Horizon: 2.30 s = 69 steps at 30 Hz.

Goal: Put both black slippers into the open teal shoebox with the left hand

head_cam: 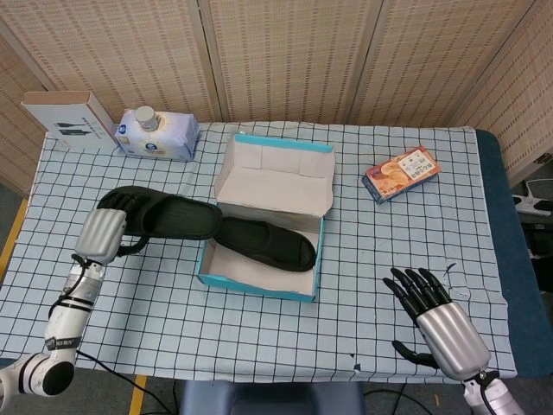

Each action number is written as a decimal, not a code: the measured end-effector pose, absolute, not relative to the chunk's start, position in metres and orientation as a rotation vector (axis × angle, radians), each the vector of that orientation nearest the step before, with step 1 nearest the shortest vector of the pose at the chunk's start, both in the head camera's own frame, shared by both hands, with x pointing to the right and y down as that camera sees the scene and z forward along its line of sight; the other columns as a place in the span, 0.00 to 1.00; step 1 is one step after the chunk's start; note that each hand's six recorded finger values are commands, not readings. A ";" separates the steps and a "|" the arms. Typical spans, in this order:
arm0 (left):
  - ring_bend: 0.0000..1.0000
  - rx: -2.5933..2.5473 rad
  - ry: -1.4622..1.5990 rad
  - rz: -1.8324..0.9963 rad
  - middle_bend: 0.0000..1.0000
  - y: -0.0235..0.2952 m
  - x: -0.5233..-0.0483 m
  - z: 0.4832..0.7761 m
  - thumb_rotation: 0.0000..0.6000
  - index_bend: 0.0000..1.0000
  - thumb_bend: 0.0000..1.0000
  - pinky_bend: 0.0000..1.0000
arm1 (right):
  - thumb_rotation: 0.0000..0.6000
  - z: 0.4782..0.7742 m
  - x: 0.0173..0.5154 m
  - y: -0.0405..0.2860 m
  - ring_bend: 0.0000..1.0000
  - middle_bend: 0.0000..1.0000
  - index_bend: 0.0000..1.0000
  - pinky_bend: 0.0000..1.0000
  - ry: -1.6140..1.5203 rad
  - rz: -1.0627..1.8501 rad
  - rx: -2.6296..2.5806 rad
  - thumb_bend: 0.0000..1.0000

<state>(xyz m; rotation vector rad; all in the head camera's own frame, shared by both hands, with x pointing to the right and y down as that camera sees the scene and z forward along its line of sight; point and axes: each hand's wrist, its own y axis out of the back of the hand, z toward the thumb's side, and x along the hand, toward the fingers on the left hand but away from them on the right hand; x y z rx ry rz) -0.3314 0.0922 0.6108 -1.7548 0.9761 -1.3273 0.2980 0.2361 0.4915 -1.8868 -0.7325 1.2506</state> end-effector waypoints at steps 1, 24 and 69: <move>0.69 -1.771 0.966 -1.310 0.73 0.096 -0.324 0.608 1.00 0.59 0.46 0.73 | 0.87 0.492 0.298 0.236 0.00 0.00 0.00 0.00 -0.733 1.251 -1.891 0.15; 0.70 -2.037 0.630 -1.477 0.73 0.127 -0.195 0.604 1.00 0.58 0.46 0.76 | 0.87 0.512 0.325 0.231 0.00 0.00 0.00 0.00 -0.724 1.288 -1.924 0.15; 0.73 -2.296 0.242 -1.844 0.77 0.093 -0.128 0.632 1.00 0.60 0.47 0.79 | 0.87 0.529 0.341 0.226 0.00 0.00 0.00 0.00 -0.728 1.343 -1.926 0.15</move>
